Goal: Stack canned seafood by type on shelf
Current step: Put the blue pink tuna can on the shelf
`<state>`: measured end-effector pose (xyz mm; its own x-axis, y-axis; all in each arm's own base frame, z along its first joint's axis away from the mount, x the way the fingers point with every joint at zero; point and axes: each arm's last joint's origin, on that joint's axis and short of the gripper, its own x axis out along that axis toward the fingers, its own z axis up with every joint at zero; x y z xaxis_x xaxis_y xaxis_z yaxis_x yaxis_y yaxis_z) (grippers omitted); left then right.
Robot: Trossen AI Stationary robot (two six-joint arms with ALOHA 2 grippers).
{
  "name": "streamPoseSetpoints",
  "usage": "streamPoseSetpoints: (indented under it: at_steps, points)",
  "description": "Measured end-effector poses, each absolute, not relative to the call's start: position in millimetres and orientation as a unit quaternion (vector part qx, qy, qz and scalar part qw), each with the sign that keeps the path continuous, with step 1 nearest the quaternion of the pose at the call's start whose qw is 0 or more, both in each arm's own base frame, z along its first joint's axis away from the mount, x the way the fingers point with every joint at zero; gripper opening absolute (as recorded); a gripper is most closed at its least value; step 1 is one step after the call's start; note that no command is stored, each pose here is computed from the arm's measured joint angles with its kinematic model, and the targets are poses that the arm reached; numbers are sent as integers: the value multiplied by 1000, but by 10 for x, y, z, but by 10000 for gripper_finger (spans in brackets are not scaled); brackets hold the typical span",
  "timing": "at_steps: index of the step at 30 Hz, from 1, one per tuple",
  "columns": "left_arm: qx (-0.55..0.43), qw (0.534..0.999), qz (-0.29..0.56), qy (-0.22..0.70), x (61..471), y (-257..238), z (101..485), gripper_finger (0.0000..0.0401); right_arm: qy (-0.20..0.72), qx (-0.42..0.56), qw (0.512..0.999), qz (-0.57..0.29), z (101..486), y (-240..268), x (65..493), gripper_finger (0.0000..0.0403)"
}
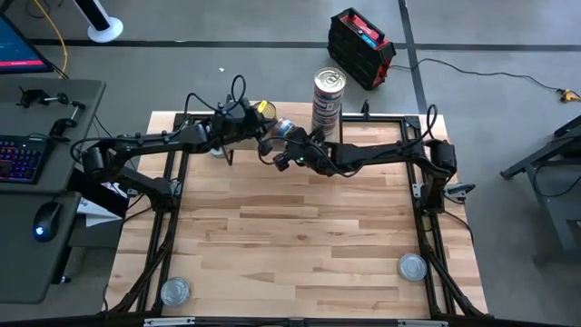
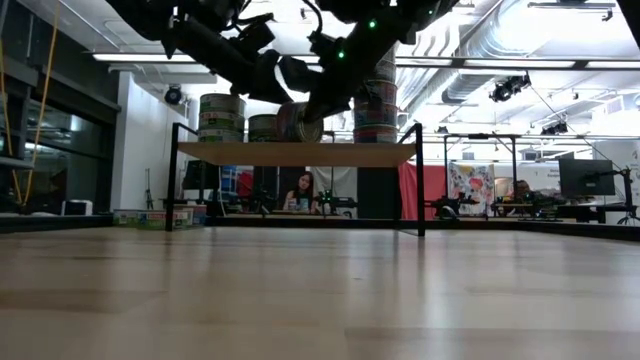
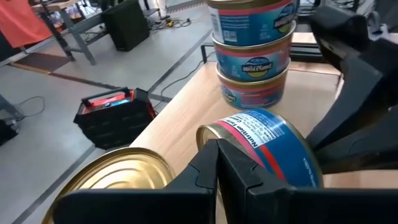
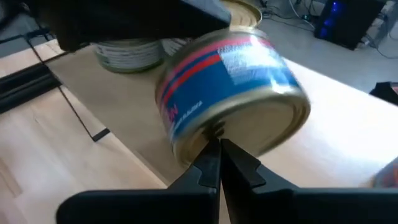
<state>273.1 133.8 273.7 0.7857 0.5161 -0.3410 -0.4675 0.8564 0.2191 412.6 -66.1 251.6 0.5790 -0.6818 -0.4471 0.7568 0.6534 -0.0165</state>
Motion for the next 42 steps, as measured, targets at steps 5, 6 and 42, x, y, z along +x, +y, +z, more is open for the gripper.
streamPoseSetpoints:
  at_steps: [5, 6, 42]
  points:
    - [58, 952, 233, 189, 2743, 1323, 2747, 0, 217, 84, 888, -398, 2523, -664, 4125, 0]
    - [58, 954, 229, 186, 2746, 1321, 2751, 0, 217, 84, 888, -396, 2522, -665, 4125, 0]
    - [55, 964, 197, 170, 2823, 1271, 2733, 0, 325, 73, 866, -374, 2595, -685, 3846, 0]
